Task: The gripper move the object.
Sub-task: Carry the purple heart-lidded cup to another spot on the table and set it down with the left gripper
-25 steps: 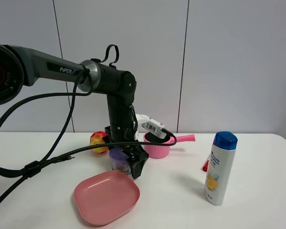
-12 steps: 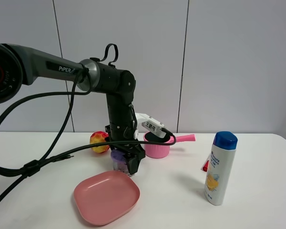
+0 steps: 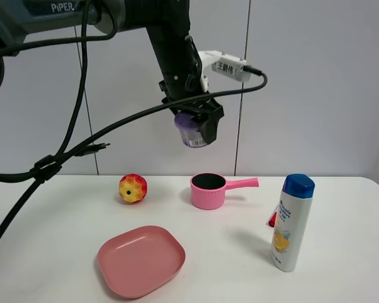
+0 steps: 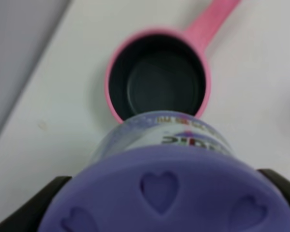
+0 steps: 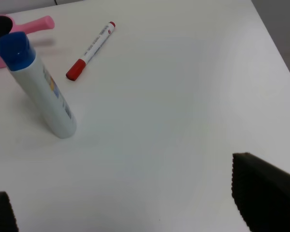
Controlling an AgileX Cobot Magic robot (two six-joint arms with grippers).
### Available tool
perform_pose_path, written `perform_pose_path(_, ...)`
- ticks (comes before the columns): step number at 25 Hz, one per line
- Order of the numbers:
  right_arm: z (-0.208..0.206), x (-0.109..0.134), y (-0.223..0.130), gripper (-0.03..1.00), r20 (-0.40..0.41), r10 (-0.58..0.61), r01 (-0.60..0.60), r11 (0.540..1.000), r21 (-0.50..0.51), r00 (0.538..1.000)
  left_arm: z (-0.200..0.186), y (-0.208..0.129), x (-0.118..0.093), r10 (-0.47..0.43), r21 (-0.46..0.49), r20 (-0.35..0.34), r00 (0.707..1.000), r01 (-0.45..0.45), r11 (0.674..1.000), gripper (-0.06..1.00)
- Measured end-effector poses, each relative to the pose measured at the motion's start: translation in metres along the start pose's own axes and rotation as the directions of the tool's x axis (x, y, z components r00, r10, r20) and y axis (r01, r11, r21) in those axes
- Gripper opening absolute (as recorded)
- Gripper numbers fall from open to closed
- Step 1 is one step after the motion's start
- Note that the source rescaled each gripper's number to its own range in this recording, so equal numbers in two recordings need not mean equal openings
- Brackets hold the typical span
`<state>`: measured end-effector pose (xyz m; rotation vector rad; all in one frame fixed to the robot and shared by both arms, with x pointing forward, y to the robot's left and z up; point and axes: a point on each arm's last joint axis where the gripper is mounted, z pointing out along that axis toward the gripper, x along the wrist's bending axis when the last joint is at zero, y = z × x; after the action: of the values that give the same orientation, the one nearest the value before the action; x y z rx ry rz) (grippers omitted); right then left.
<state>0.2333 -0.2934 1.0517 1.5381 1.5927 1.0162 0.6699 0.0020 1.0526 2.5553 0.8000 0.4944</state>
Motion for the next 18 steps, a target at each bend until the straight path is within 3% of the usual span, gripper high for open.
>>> perform_pose_path(9,0.0,0.0,0.0,1.0,0.0,0.0,0.0,1.0,0.0,1.0,-0.028,0.025,-0.038,0.057,-0.093,0.019,0.998,-0.055,0.994,0.0)
perform_pose_path(18,0.0,0.0,0.0,1.0,0.0,0.0,0.0,1.0,0.0,1.0,-0.029,0.028,-0.048,0.073,-0.095,0.027,0.997,-0.07,0.993,0.0)
